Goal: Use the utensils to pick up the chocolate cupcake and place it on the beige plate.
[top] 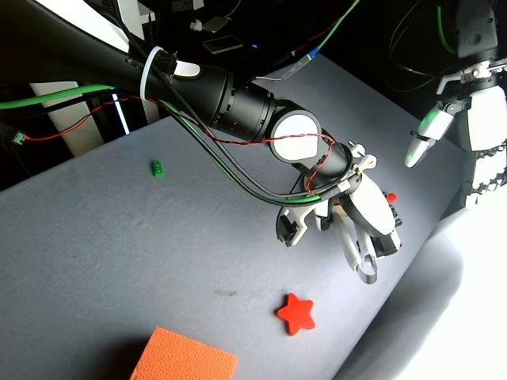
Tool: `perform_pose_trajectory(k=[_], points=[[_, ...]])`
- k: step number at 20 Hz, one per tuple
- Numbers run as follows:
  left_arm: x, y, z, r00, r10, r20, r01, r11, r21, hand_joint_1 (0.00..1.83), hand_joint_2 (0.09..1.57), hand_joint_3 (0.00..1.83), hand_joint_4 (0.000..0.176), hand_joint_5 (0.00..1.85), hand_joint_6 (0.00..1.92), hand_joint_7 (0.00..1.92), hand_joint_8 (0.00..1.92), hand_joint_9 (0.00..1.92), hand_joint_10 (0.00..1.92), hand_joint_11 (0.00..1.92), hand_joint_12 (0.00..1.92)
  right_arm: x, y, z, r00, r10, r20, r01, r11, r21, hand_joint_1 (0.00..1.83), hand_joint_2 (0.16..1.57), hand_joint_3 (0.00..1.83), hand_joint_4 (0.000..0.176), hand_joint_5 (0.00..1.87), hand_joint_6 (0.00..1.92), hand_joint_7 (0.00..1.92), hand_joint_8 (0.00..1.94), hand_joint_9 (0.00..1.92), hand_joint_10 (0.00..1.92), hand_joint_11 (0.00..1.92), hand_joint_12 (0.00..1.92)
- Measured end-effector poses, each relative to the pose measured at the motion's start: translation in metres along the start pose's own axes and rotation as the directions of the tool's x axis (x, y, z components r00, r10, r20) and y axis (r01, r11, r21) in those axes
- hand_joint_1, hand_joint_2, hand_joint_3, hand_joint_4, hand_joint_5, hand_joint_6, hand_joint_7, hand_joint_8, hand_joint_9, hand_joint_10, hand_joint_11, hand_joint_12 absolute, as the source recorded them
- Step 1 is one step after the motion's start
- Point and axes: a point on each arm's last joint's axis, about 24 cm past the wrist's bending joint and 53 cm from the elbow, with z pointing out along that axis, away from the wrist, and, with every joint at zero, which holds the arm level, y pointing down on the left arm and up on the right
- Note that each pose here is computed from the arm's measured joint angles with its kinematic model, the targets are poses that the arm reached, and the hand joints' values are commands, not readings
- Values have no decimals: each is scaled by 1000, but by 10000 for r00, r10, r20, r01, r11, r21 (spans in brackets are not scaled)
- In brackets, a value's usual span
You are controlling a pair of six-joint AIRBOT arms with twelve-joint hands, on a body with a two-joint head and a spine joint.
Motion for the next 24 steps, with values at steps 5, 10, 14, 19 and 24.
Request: perform_pose_trajectory(k=[5,10,14,19,24], points=[[0,0,0,10000,0,8,0,10000,1,521,1029,2,0,156,0,71,0,80,0,0,144,6,1,-1,9965,776,-305,-779,9969,-84,954,1083,0,0,694,8,756,89,533,687,238,1384],[-1,1,0,10000,14,20,-14,10000,-9,535,1022,0,0,146,4,57,5,81,7,0,134,15,2,-1,9887,1343,-666,-1351,9908,-77,969,1065,0,0,691,5,755,70,523,688,205,1415],[-1,0,0,10000,11,27,-11,10000,-6,525,1019,0,0,159,1,94,3,82,0,0,204,15,-4,-2,9826,1718,-702,-1718,9851,68,971,1053,0,0,684,9,748,60,514,699,207,1421],[-1,1,0,10000,14,50,-14,10000,-9,510,1032,3,0,164,0,81,0,94,0,0,202,15,-18,-4,9810,1815,-685,-1799,9833,285,959,1048,0,0,648,3,723,38,470,726,163,1431],[-1,1,0,10000,22,54,-22,10000,-11,530,1028,0,0,166,1,55,0,78,2,0,106,20,-20,-3,9818,1743,-754,-1724,9845,313,949,1047,0,0,618,7,700,22,447,714,142,1384]])
